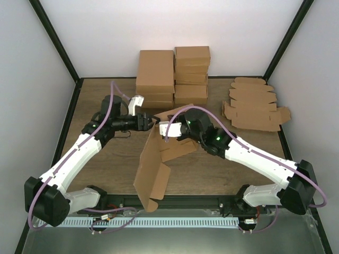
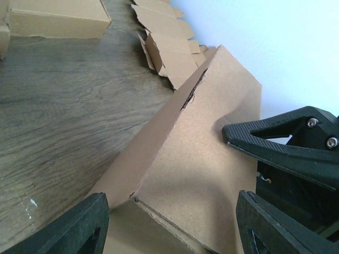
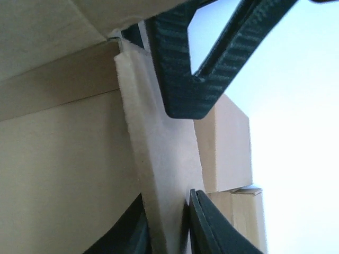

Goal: Fold the paper box

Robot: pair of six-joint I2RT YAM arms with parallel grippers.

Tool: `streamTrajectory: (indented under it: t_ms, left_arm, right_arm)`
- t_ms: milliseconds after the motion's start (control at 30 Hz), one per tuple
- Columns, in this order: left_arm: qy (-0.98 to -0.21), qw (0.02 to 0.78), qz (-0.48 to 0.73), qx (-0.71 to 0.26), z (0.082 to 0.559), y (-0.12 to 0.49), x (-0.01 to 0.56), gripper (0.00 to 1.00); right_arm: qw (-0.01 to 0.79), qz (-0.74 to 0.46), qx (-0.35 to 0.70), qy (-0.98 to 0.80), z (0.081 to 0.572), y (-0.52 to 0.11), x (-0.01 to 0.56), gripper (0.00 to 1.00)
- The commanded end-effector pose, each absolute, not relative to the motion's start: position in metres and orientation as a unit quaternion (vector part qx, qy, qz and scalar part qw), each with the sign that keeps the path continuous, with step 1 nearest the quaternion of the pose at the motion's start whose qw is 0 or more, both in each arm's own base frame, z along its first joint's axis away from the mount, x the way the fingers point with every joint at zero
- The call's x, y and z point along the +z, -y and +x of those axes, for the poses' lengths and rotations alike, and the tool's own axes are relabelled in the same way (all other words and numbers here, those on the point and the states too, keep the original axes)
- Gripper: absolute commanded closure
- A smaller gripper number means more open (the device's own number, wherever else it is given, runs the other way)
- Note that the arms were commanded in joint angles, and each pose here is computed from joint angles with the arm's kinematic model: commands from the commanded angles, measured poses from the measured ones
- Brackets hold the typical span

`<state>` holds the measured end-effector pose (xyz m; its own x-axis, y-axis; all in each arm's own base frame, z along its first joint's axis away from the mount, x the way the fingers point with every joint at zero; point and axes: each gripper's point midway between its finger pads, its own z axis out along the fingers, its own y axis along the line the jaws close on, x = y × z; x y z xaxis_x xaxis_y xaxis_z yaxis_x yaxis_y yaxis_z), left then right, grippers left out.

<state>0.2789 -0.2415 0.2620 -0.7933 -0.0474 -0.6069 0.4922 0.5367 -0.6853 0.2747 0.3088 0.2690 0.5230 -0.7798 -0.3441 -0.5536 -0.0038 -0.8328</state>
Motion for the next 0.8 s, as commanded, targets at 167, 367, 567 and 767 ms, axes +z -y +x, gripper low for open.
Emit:
streamTrajectory:
  t_ms: [167, 367, 567, 767]
  left_arm:
    - [-0.803, 0.357, 0.152, -0.453, 0.276, 0.235, 0.307, 0.15]
    - [-0.787, 0.463, 0.117, -0.391, 0.272, 0.198, 0.376, 0.03]
    - [-0.711, 0.626, 0.046, -0.318, 0.227, 0.123, 0.466, 0.00]
    - [-0.669, 0.695, 0.014, -0.262, 0.185, 0.076, 0.507, 0.00]
  right_arm:
    - [0.551, -0.685, -0.153, -0.451, 0.276, -0.310, 0.269, 0.94]
    - [0.540, -0.658, -0.117, -0.511, 0.279, -0.310, 0.275, 0.99]
    - [0.556, -0.601, -0.049, -0.572, 0.274, -0.309, 0.302, 0.99]
    - [0.541, -0.540, 0.042, -0.644, 0.263, -0.309, 0.310, 0.99]
